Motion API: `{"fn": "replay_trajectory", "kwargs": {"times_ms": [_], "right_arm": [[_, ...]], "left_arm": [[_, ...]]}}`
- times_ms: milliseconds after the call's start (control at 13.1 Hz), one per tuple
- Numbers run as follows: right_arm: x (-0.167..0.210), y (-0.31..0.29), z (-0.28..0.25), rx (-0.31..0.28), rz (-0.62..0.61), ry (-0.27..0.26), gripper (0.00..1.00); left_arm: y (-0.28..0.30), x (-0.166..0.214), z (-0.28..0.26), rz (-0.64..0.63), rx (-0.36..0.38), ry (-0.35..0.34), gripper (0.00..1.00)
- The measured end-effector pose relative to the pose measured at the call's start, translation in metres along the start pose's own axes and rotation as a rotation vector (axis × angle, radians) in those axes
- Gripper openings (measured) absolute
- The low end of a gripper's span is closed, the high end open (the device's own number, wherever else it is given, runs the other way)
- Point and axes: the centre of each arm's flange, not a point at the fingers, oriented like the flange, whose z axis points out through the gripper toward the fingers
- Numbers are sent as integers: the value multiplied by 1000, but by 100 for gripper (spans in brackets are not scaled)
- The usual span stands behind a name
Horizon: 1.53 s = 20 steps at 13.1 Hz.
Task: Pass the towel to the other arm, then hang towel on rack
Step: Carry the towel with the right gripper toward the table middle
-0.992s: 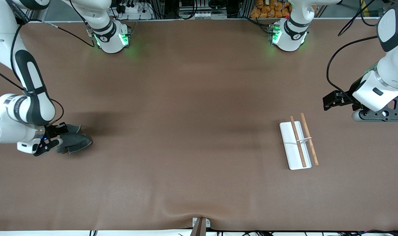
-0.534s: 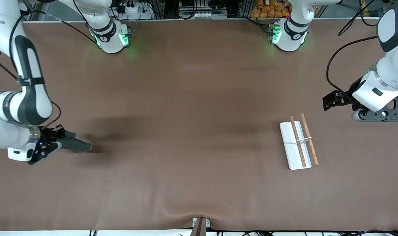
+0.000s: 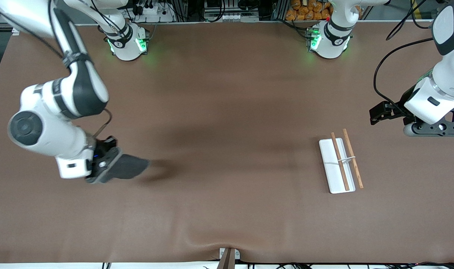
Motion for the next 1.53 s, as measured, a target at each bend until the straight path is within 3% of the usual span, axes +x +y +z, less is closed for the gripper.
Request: {"fn": "replay_trajectory", "kwargs": {"times_ms": [381, 610, 992, 1525], "right_arm": [[46, -46, -7, 105, -21, 161, 4], [82, -79, -5, 103, -49, 257, 4], [140, -162, 3, 111, -14, 302, 4], [193, -244, 6, 152, 102, 356, 4]], "left_arm": [[0, -2, -5, 0, 0, 7, 100], [0, -3, -8, 0, 0, 13, 100], [2, -6, -16, 3, -1, 26, 100], [30, -5, -1, 52, -3, -1, 100]]}}
